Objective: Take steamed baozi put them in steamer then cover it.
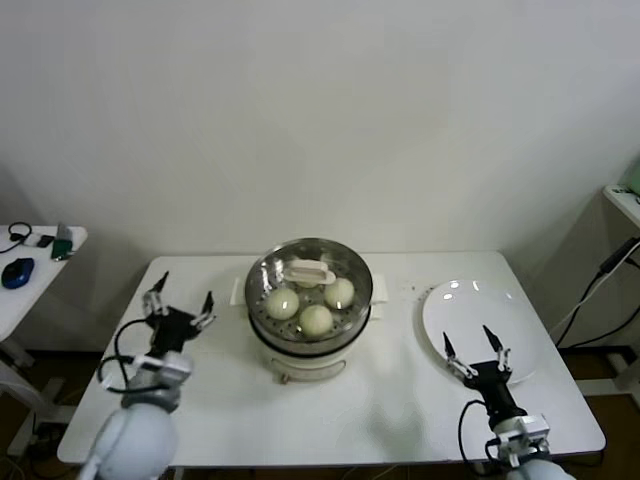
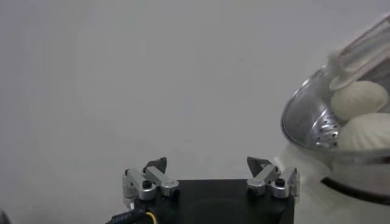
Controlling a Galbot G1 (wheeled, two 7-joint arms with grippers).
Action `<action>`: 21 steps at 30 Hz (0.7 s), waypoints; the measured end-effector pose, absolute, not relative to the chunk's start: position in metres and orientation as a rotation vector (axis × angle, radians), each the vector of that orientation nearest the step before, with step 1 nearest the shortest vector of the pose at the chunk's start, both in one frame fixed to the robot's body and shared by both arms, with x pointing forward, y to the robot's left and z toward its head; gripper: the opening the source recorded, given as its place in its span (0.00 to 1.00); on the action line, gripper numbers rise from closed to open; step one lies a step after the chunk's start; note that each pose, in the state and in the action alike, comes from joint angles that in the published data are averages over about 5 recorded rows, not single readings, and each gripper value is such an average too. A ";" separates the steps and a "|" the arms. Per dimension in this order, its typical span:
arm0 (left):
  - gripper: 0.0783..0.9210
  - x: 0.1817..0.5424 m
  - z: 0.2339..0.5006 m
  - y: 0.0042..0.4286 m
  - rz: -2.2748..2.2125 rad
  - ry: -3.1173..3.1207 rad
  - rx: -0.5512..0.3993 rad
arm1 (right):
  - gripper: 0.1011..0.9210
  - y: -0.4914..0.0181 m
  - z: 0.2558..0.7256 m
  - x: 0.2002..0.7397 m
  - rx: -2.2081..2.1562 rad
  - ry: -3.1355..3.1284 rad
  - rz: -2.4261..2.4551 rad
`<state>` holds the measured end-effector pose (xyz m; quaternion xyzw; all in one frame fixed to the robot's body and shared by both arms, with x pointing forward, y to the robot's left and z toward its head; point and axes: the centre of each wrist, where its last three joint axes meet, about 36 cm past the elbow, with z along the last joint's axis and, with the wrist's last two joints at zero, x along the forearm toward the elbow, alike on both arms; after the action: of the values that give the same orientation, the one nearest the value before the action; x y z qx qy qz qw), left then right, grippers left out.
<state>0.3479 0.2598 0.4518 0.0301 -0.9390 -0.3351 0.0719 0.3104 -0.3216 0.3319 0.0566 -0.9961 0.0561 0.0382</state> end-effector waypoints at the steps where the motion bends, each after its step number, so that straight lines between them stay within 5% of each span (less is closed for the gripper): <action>1: 0.88 0.345 0.445 0.269 -0.943 -2.847 0.082 | 0.88 -0.322 0.331 0.310 0.180 -3.054 0.168; 13: 0.88 0.313 0.373 0.333 -0.411 -3.026 0.096 | 0.88 -0.325 0.325 0.307 0.211 -3.057 0.106; 21: 0.88 0.300 0.349 0.352 -0.294 -3.072 0.135 | 0.88 -0.330 0.322 0.308 0.222 -3.048 0.085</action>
<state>0.2997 0.3521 0.3494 0.0438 -0.9942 -0.0951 0.0263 0.3078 -0.3298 0.3222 0.0726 -0.9961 0.0279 0.0422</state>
